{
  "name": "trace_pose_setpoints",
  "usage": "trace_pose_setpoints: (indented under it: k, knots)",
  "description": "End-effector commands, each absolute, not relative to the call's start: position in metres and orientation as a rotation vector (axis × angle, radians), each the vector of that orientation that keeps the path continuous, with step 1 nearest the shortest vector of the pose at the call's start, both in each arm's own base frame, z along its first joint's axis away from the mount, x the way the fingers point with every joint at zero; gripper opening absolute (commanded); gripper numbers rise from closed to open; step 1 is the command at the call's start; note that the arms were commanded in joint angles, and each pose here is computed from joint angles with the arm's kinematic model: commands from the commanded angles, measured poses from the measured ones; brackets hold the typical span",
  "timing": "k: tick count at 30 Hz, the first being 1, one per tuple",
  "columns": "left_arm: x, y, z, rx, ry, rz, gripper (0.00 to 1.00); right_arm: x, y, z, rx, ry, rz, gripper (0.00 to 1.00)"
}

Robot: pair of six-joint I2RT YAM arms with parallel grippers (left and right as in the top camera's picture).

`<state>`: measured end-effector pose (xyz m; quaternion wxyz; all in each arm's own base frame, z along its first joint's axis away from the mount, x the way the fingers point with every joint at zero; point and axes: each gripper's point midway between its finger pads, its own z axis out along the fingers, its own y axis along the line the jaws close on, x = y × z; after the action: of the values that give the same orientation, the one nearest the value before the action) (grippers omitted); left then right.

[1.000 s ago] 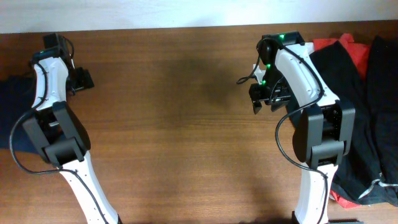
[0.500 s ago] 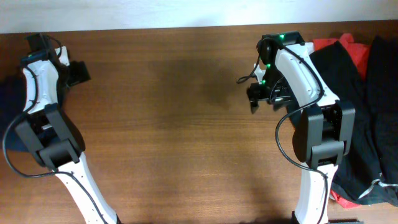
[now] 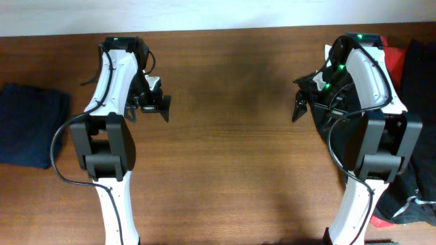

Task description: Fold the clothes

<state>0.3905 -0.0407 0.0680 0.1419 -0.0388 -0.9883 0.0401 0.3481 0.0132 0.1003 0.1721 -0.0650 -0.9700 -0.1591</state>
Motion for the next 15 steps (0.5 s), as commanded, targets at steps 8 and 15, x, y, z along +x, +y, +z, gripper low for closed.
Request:
trace_pose_setpoints:
  k: [8, 15]
  knots:
    - [0.382, -0.019, 0.113, -0.015, -2.921, -0.083, 0.99, 0.352, -0.001, 0.134, -0.129, -2.905, -0.356, 0.99]
    - [0.338, -0.027, 0.200, -0.002, -3.137, -0.042, 0.99, 0.335, 0.006, 0.247, -0.064, -3.289, -0.399, 0.99]
